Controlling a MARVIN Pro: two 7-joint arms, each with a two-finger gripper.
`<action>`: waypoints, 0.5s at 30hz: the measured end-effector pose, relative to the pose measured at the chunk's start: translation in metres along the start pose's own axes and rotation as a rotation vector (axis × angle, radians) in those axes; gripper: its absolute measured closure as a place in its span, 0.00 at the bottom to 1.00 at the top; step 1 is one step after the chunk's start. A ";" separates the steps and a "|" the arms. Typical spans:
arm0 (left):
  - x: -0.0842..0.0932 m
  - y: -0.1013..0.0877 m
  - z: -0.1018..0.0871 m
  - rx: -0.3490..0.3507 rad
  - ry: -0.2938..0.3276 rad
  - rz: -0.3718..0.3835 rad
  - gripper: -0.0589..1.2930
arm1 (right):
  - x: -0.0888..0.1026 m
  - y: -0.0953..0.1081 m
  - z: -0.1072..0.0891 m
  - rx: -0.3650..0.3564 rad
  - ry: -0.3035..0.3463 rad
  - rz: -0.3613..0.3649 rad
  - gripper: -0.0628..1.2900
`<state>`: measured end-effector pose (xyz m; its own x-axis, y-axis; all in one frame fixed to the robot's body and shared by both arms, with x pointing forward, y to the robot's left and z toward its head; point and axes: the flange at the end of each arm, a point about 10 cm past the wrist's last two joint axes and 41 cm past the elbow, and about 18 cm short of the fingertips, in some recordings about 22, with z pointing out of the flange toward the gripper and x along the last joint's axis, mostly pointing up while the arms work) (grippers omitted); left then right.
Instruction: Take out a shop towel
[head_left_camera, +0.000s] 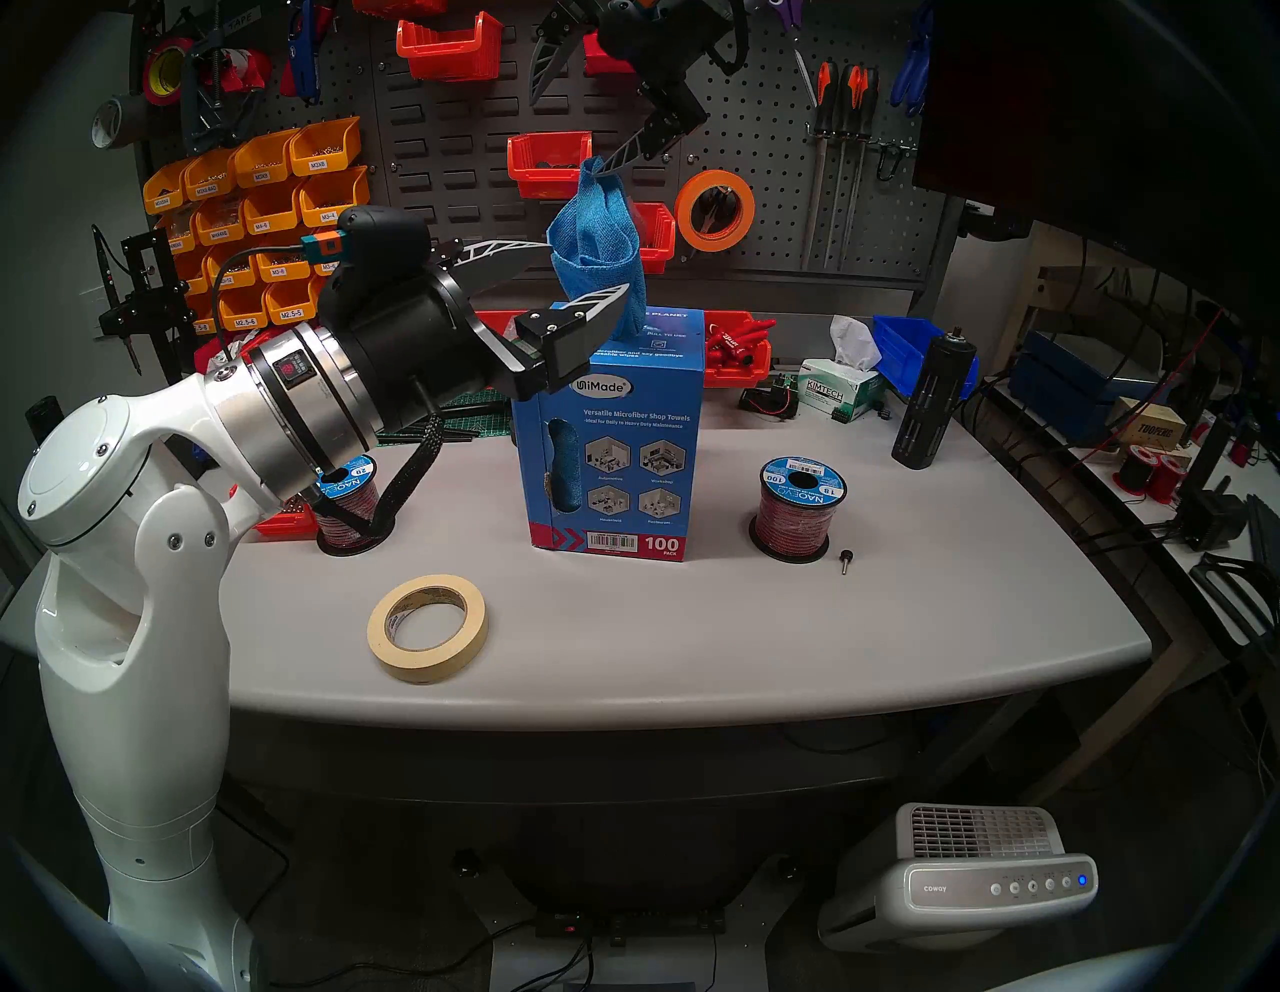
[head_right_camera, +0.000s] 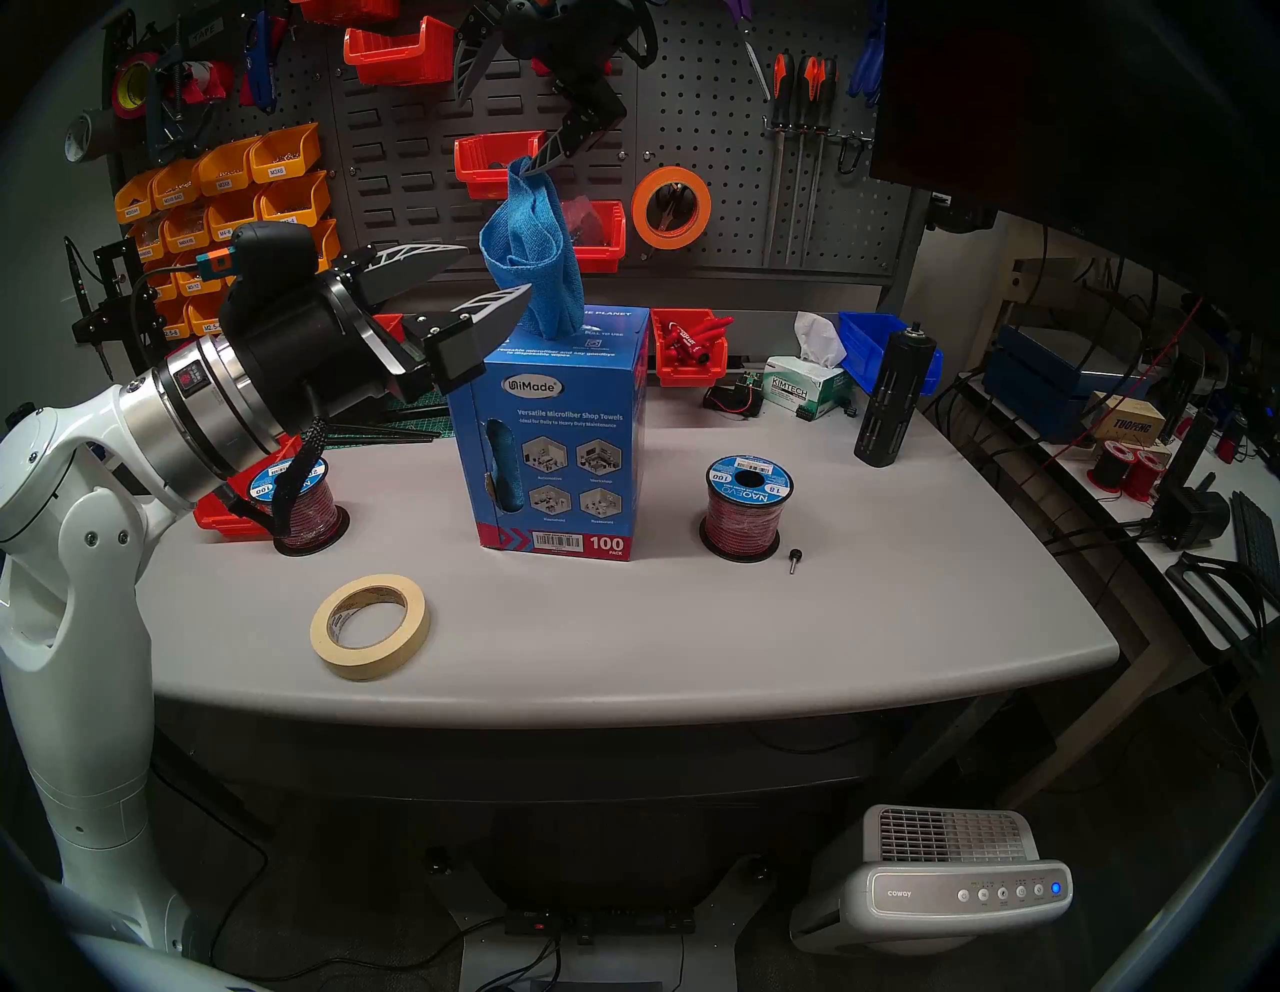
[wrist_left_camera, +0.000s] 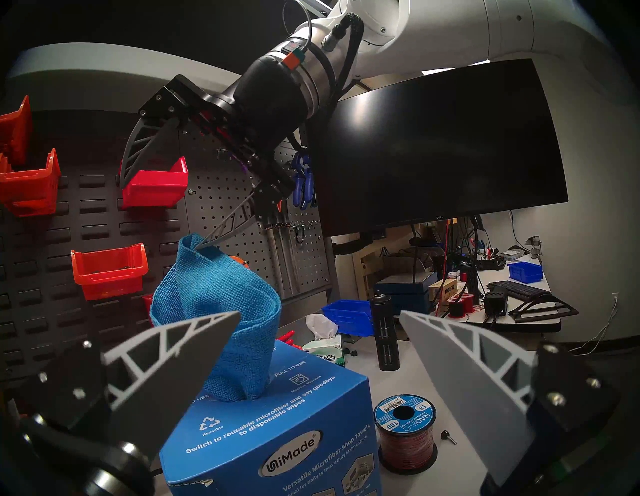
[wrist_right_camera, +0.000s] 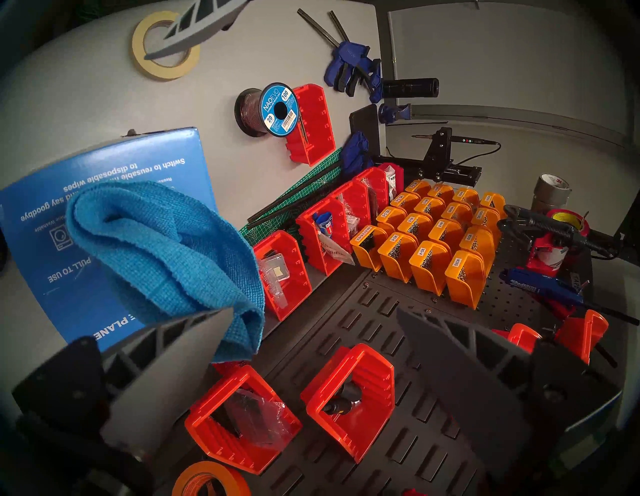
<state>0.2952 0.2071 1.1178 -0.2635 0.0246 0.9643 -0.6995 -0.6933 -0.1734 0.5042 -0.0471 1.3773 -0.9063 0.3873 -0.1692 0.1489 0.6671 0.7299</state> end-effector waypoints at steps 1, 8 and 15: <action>0.000 0.000 0.000 -0.001 0.000 0.000 0.02 | 0.000 0.000 -0.001 -0.001 -0.001 0.000 0.04; -0.001 0.001 0.001 -0.005 0.000 -0.002 0.02 | 0.000 0.001 -0.005 -0.003 -0.008 0.001 0.04; -0.001 0.002 0.002 -0.009 0.001 -0.003 0.02 | -0.001 0.001 -0.005 0.000 -0.010 0.004 0.04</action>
<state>0.2952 0.2042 1.1169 -0.2617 0.0274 0.9648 -0.7065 -0.6864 -0.1722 0.5030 -0.0497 1.3812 -0.9017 0.3964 -0.1725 0.1527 0.6654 0.7307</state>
